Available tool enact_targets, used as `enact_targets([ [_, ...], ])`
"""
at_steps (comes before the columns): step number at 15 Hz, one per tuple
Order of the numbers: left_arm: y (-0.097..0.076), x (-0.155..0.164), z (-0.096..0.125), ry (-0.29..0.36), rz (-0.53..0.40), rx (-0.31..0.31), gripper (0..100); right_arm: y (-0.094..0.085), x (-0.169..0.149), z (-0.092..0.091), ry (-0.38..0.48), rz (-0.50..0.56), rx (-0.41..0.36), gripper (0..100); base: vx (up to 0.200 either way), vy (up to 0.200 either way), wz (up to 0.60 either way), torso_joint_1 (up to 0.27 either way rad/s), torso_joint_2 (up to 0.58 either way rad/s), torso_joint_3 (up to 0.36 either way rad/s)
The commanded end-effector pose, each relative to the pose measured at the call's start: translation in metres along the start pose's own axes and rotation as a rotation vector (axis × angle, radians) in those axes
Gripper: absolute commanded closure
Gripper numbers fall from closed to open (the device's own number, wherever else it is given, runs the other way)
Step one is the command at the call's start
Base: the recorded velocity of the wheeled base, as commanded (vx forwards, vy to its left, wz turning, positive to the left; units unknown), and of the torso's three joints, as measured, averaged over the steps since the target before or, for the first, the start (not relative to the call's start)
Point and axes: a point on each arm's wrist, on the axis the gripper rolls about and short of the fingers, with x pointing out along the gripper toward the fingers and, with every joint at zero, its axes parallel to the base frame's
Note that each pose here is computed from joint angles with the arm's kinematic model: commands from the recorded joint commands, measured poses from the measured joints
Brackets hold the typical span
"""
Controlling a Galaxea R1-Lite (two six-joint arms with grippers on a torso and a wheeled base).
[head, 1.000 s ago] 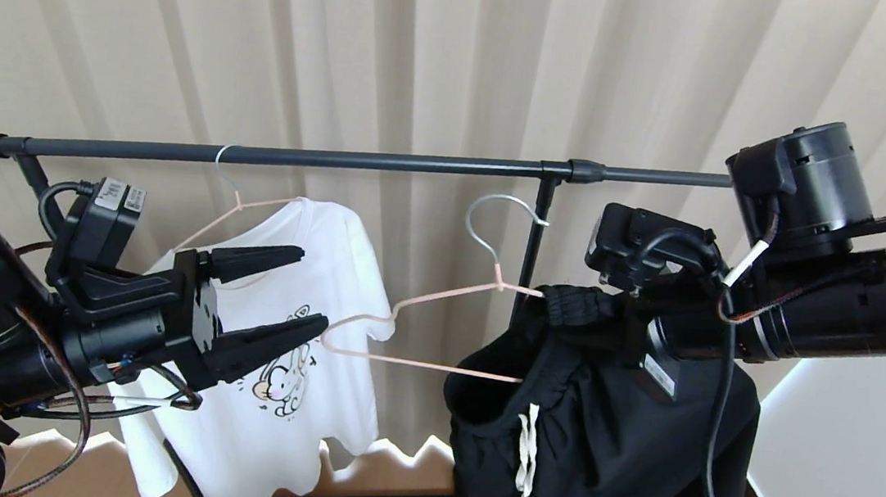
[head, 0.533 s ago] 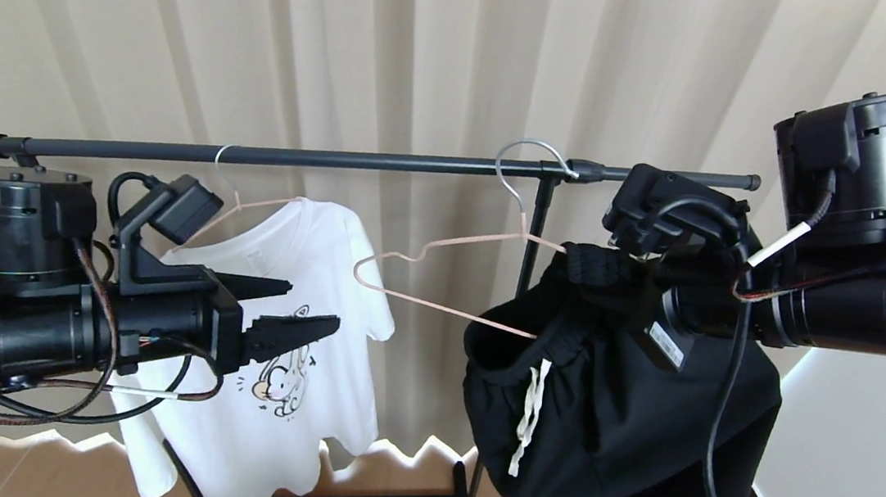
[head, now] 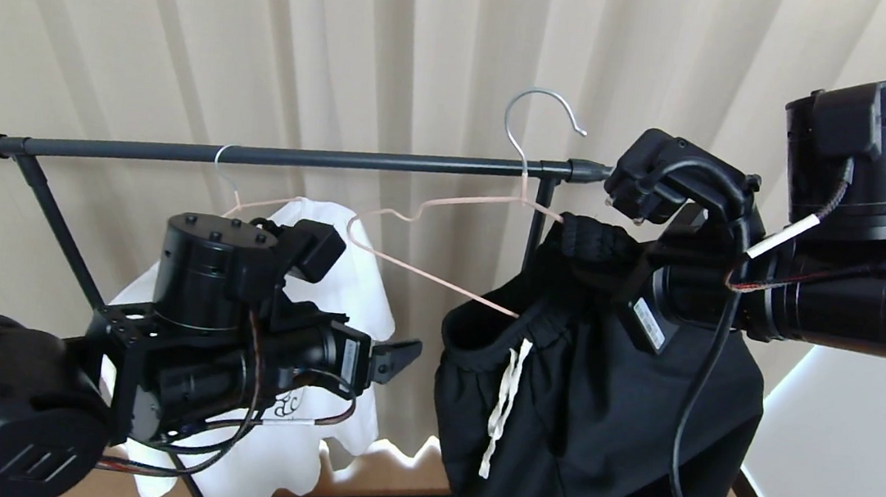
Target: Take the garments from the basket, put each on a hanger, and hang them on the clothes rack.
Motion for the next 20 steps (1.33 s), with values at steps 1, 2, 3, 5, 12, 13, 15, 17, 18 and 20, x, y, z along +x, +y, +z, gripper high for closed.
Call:
enact_targets([
  [1, -0.015, 0.029, -0.012, 0.018, 0.05, -0.034, 0, 0.004, -0.002, 0.003, -0.011, 0.012, -0.006, 100, 0.0, 0.0, 0.0, 0.0, 0.0, 0.0],
  [2, -0.019, 0.038, -0.013, -0.002, 0.09, -0.059, 0, 0.006, -0.003, 0.004, -0.017, 0.017, -0.007, 100, 0.0, 0.0, 0.0, 0.0, 0.0, 0.0],
  [3, -0.023, 0.046, -0.013, -0.019, 0.114, -0.091, 0, 0.006, -0.005, 0.004, -0.024, 0.017, 0.0, 100, 0.0, 0.0, 0.0, 0.0, 0.0, 0.0],
  [5, -0.025, 0.053, -0.01, -0.058, 0.126, -0.165, 0, 0.01, -0.008, 0.004, -0.032, 0.031, 0.0, 100, 0.0, 0.0, 0.0, 0.0, 0.0, 0.0],
  [12, -0.029, 0.067, -0.024, -0.03, 0.126, -0.162, 0, 0.019, -0.024, 0.007, -0.068, 0.06, -0.012, 100, 0.0, 0.0, 0.0, 0.0, 0.0, 0.0],
  [13, -0.03, 0.067, -0.026, -0.024, 0.123, -0.154, 0, 0.019, -0.026, 0.008, -0.075, 0.06, -0.007, 100, 0.0, 0.0, 0.0, 0.0, 0.0, 0.0],
  [15, -0.03, 0.068, -0.032, -0.002, 0.126, -0.106, 0, 0.018, -0.029, 0.009, -0.083, 0.059, -0.001, 100, 0.0, 0.0, 0.0, 0.0, 0.0, 0.0],
  [17, -0.028, 0.067, -0.038, 0.023, 0.129, -0.073, 0, 0.018, -0.03, 0.009, -0.085, 0.056, -0.001, 100, 0.0, 0.0, 0.0, 0.0, 0.0, 0.0],
  [18, -0.028, 0.067, -0.039, 0.028, 0.128, -0.067, 0, 0.017, -0.032, 0.009, -0.089, 0.055, 0.0, 100, 0.0, 0.0, 0.0, 0.0, 0.0, 0.0],
  [20, -0.027, 0.067, -0.042, 0.037, 0.131, -0.063, 100, 0.017, -0.033, 0.007, -0.087, 0.054, 0.0, 100, 0.0, 0.0, 0.0, 0.0, 0.0, 0.0],
])
